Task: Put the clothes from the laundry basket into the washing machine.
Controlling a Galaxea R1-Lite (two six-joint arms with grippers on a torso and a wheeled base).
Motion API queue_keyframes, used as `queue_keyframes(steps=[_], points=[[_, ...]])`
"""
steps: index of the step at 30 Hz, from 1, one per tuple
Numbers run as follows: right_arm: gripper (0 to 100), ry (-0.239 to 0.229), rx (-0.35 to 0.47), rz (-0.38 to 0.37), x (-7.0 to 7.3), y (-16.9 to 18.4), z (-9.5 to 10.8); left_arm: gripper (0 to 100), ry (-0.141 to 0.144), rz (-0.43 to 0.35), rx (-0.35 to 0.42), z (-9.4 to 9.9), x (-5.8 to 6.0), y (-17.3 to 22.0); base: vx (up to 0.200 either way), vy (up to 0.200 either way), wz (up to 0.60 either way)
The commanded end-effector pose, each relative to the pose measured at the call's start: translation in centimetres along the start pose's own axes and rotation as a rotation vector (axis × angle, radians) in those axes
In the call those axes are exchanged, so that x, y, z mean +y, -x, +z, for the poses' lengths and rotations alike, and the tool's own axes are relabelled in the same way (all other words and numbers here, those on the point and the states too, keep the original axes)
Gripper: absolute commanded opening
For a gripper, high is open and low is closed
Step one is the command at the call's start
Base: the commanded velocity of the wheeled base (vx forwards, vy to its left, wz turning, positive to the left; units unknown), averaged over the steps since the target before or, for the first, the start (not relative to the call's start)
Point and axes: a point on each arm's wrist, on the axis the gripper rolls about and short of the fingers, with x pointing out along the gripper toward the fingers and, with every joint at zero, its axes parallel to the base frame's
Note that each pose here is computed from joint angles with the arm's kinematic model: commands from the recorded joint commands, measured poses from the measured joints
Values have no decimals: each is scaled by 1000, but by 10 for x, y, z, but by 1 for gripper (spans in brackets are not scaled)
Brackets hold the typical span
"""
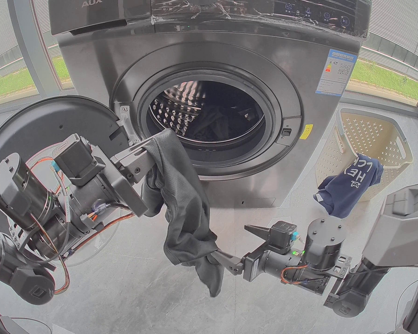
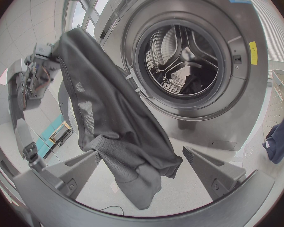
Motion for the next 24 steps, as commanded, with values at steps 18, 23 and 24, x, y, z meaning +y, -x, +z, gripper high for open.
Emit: queue_keyframes(steps=[18,23,24], points=[[100,0,139,-78,-22,6,-38,0,-7,-2,-37,7,1,-6,0,0,0],[100,9,-6,-37,-14,-24,-12,0,-6,-9,-33,7,-1,-5,0,0,0],[100,12,-21,-31,-13,-27,-9,0,-6,-9,-33,7,-1,-5,0,0,0]])
